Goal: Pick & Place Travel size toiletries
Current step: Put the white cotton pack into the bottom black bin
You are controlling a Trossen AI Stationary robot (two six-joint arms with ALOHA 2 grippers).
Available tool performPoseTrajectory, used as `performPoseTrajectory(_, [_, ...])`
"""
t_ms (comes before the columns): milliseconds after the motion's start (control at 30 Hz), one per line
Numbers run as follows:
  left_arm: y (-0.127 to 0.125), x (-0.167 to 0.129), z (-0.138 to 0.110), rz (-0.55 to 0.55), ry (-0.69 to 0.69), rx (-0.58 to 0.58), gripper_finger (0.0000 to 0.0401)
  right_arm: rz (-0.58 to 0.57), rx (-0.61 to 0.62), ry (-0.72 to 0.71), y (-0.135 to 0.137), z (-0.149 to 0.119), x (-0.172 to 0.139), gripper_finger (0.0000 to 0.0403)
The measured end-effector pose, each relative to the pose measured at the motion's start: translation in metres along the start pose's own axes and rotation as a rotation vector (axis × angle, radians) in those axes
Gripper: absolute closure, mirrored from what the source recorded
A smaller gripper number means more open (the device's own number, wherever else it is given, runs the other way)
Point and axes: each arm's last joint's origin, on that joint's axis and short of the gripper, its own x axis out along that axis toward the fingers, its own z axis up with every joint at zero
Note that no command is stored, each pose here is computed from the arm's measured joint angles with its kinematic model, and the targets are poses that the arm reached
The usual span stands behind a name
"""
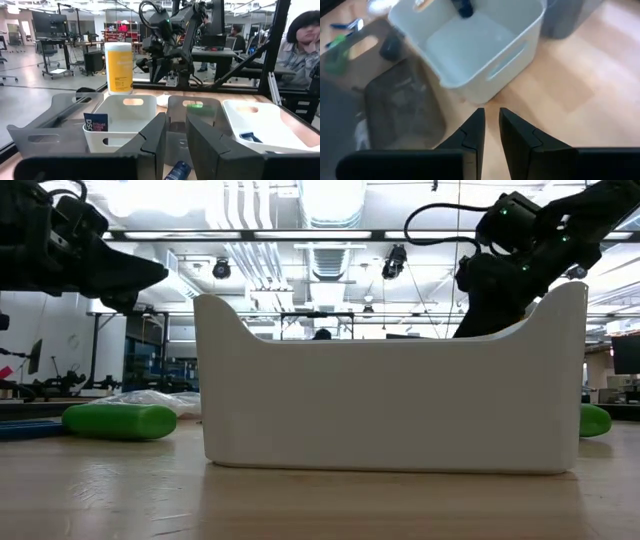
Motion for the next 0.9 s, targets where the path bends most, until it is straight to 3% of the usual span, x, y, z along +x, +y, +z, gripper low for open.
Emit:
performPoseTrajectory(267, [0.0, 0.0, 0.001, 0.0, -0.007, 0.001, 0.0323, 0.113, 0.01, 0.094, 0.005, -0.001, -0.003, 0.0295])
performPoseTrajectory(500, [0.0, 0.0, 0.0, -0.001, -0.006, 0.001, 0.0323, 0.025, 0.018, 0.224, 0.013, 0.017, -0.026, 0.0256])
performPoseTrajectory(700, [0.0, 0.0, 0.0, -0.001, -0.006, 0.001, 0.0323, -0.061, 0.039, 0.23, 0.013, 0.021, -0.032, 0.0247])
performPoseTrajectory(900, [0.0, 0.0, 0.0, -0.001, -0.004, 0.001, 0.0323, -0.074, 0.064, 0.255, 0.01, 0.014, -0.029, 0.0248])
